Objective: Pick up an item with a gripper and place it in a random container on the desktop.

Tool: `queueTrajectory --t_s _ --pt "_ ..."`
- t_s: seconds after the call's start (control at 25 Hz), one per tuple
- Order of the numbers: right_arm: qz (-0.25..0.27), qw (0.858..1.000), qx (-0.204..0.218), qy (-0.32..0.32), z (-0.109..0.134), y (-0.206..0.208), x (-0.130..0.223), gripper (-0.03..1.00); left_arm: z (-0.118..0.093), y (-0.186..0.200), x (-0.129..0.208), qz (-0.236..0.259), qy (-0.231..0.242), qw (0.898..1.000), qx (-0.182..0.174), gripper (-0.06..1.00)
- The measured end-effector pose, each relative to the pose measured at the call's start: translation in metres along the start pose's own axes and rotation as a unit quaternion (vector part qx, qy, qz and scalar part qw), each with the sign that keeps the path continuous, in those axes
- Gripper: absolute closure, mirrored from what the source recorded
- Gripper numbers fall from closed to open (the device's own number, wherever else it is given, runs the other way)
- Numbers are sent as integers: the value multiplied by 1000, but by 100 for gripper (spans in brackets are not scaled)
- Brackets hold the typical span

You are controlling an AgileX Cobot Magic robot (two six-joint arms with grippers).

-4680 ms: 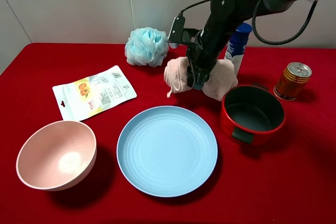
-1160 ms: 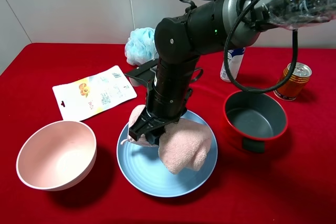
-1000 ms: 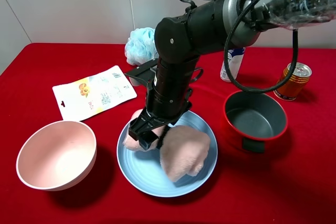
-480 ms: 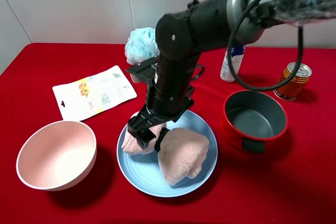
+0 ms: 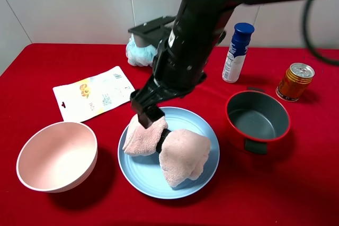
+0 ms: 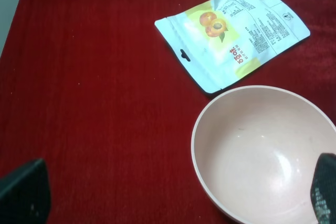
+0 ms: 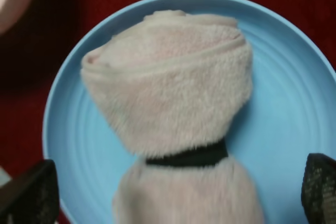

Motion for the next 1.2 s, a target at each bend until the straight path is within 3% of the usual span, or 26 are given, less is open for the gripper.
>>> queueTrajectory --t_s 0.24,0.56,1.2 --pt "13 1000 -8 4 7 32 13 28 0 0 0 0 0 1000 0 -4" --pt "85 996 -21 4 13 49 39 28 0 0 0 0 0 1000 0 -4" --pt "-15 1000 -9 7 22 121 58 28 0 0 0 0 0 1000 0 -4"
Point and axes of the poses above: a point on each arm's last joint axis where the gripper is mounted, y pointing back along that axis away from the gripper, z along the wrist's bending axis when the last joint is at zero, x = y × z, the point moved 5 cm from there along -y, pointing out along that axis toward the gripper, and after that the axes turned 2 degrees about y, right-handed, at the moved point
